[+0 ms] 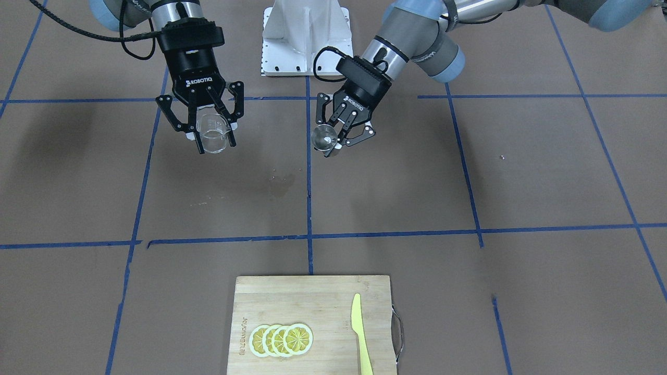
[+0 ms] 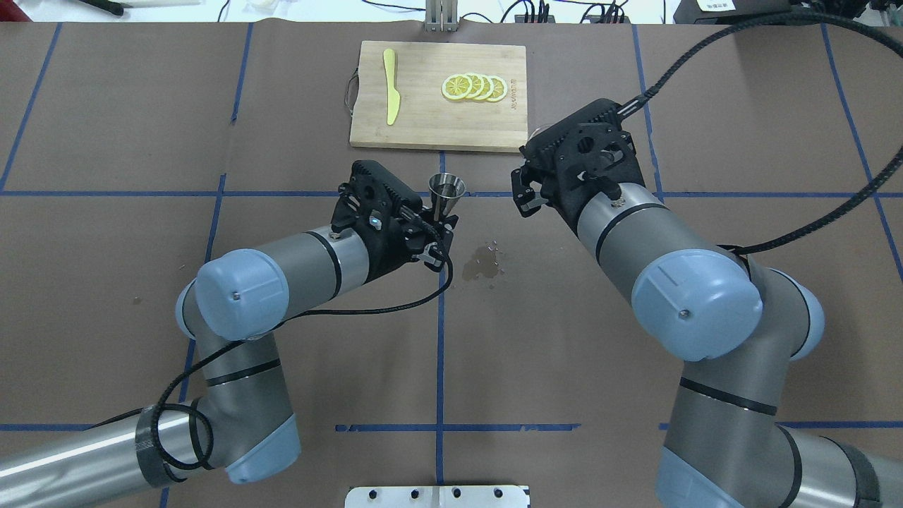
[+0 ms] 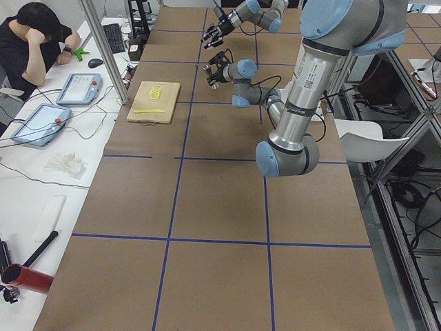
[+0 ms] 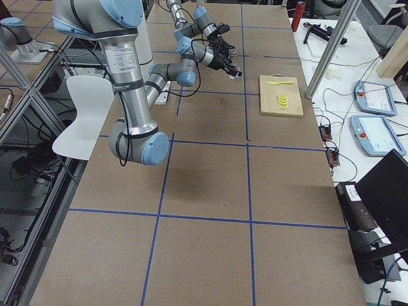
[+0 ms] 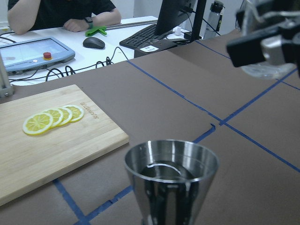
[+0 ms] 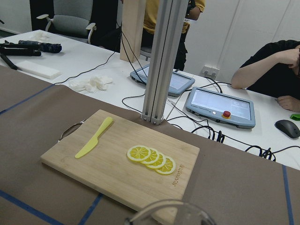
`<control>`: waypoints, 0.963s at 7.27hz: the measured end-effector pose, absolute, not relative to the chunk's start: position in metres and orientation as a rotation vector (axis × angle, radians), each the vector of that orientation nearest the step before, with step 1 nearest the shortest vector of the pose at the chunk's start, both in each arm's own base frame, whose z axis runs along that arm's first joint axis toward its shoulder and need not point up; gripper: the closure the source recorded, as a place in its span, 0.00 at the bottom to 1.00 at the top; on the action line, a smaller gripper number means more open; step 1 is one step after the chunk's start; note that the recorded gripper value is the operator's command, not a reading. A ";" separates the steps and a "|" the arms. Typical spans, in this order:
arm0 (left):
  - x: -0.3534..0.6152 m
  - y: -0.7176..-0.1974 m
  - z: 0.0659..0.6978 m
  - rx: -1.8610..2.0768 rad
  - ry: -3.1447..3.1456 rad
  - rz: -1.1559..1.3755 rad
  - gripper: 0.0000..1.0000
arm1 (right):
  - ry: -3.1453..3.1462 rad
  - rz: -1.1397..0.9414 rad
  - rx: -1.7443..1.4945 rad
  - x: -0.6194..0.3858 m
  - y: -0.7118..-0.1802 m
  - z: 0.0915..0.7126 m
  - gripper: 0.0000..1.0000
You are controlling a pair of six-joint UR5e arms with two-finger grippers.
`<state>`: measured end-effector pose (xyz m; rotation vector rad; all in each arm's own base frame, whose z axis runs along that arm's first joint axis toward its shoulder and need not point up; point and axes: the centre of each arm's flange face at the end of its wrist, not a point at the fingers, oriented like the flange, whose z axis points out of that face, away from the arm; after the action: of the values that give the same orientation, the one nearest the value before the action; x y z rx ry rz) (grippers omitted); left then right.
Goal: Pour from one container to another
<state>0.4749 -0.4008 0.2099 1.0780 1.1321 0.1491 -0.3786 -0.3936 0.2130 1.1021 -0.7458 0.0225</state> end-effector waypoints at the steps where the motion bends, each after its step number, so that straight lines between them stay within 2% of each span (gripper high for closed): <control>1: 0.451 -0.405 0.230 1.072 1.104 0.073 1.00 | -0.764 0.047 1.071 -0.368 -0.402 0.225 1.00; 4: 0.373 -0.415 0.316 1.023 0.982 -0.214 1.00 | -0.801 0.172 0.916 -0.352 -0.402 0.279 1.00; 7: 0.307 -0.402 0.386 1.049 0.808 -0.404 1.00 | -0.797 0.317 0.801 -0.322 -0.403 0.327 1.00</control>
<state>0.3067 -0.4015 0.3864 1.0492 0.8080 -0.4040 -0.3224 -0.4033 0.3269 0.8007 -0.7968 0.3174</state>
